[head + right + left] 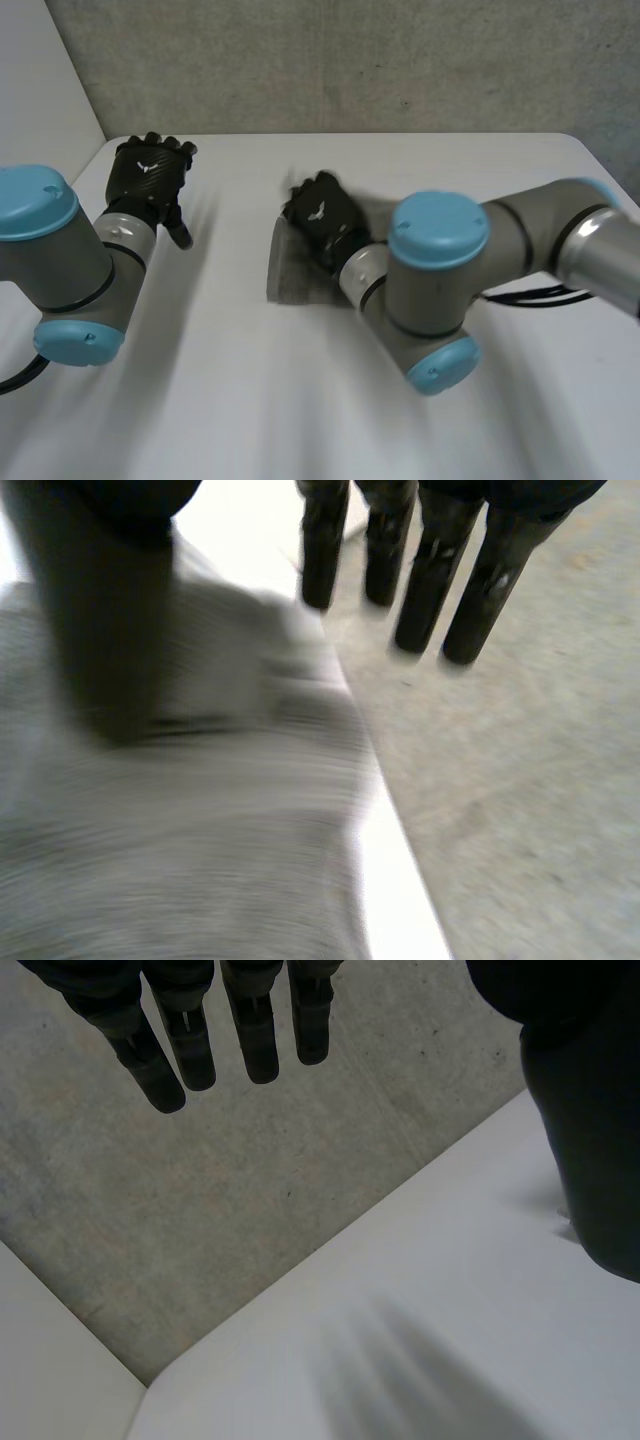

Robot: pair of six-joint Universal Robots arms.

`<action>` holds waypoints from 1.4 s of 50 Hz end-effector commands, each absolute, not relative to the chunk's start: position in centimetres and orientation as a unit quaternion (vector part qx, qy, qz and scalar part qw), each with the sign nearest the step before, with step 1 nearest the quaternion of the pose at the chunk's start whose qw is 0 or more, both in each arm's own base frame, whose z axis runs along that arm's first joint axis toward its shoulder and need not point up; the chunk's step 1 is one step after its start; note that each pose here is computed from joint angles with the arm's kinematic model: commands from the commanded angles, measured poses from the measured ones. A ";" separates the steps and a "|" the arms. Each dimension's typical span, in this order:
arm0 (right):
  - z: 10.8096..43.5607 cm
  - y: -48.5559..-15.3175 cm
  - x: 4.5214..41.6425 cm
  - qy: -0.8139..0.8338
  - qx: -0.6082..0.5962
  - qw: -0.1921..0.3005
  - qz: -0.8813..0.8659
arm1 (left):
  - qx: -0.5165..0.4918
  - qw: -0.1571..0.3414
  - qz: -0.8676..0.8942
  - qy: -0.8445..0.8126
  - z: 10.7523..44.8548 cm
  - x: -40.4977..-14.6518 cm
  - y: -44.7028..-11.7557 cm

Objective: Fold the towel.

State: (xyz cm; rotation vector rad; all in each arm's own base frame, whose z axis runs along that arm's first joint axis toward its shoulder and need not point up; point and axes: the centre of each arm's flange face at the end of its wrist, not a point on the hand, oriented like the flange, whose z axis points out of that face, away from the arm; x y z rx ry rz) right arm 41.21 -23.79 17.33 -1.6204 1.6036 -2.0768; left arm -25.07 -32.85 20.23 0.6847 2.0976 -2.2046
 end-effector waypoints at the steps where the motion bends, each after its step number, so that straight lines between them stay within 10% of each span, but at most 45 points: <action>1: 16.6 -25.1 39.9 0.537 -0.522 0.022 -0.662 | 0.220 0.008 -0.701 0.678 19.5 -25.2 -32.9; 25: 12.1 -29.0 25.9 0.721 -0.417 -0.031 -0.553 | 0.305 -0.065 -0.662 0.682 16.7 -29.9 -26.7; 36: 12.4 -29.3 25.5 0.726 -0.377 -0.010 -0.575 | 0.379 -0.123 -0.616 0.679 14.2 -31.8 -22.0; 70: 12.3 -29.5 25.9 0.716 -0.348 0.007 -0.605 | 0.364 -0.124 -0.664 0.641 14.0 -35.8 -27.1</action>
